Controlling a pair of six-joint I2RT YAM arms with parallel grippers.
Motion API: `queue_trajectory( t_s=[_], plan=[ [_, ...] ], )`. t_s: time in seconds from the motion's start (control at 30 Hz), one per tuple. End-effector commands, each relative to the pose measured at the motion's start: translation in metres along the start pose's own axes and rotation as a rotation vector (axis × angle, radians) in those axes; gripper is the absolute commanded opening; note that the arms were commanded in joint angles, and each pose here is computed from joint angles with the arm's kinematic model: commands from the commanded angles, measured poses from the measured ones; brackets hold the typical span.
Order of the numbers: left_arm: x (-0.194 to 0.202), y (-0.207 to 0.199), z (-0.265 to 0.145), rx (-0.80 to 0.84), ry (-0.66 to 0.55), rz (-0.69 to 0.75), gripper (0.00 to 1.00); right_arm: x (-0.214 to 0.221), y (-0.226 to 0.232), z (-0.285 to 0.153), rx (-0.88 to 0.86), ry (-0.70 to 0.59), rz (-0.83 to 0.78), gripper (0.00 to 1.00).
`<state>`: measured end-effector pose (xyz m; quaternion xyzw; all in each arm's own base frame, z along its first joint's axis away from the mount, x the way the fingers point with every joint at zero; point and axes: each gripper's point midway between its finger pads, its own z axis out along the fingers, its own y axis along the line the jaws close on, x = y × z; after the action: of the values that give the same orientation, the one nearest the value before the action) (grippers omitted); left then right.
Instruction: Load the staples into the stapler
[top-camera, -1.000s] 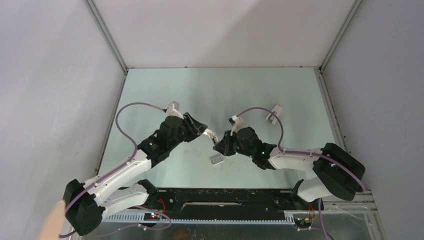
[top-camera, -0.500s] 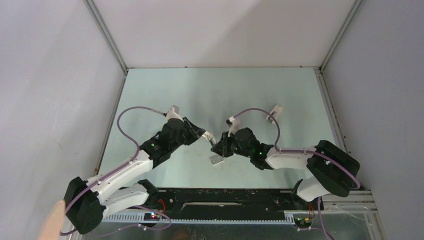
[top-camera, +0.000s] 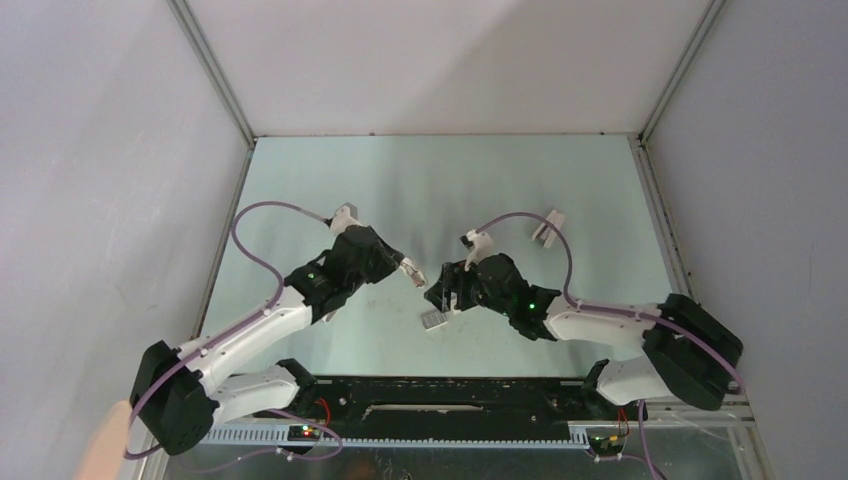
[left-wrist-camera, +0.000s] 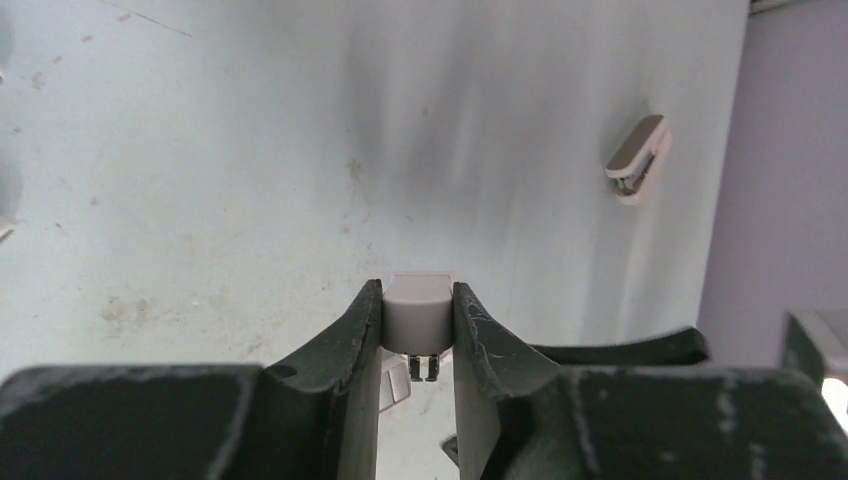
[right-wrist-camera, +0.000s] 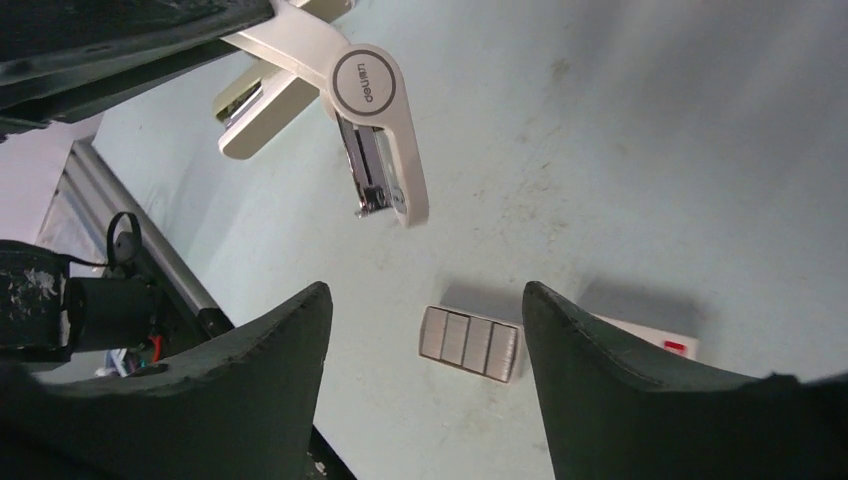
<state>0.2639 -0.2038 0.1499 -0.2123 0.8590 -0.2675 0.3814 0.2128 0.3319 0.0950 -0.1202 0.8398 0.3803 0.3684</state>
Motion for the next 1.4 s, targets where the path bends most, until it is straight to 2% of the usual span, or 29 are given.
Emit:
queue_trajectory(
  t_s=[0.0,0.17,0.33,0.67,0.83,0.93,1.1,1.37],
  plan=[
    [-0.018,-0.003,0.005,-0.075,-0.066,0.034,0.09,-0.035,-0.016,-0.025,0.145,-0.100,-0.064,0.74],
    [-0.017,0.014,0.019,-0.264,-0.054,0.042,0.08,-0.042,-0.055,-0.065,0.374,-0.126,-0.140,0.76],
    [-0.016,0.027,0.031,-0.473,-0.021,0.090,0.09,-0.054,-0.075,-0.091,0.501,-0.186,-0.182,0.77],
    [0.016,0.042,0.062,-0.544,0.062,0.104,0.10,-0.051,-0.086,-0.096,0.523,-0.207,-0.164,0.79],
    [0.024,0.047,0.065,-0.560,0.089,0.107,0.12,-0.049,-0.084,-0.093,0.508,-0.203,-0.161,0.79],
    [0.021,0.047,0.062,-0.555,0.079,0.104,0.21,-0.049,-0.084,-0.093,0.502,-0.200,-0.167,0.79],
    [0.018,0.043,0.056,-0.530,0.072,0.101,0.43,-0.049,-0.077,-0.091,0.465,-0.192,-0.181,0.79],
    [0.007,0.033,0.039,-0.454,0.048,0.084,0.58,-0.039,-0.065,-0.089,0.411,-0.130,-0.209,0.79]
  ],
)
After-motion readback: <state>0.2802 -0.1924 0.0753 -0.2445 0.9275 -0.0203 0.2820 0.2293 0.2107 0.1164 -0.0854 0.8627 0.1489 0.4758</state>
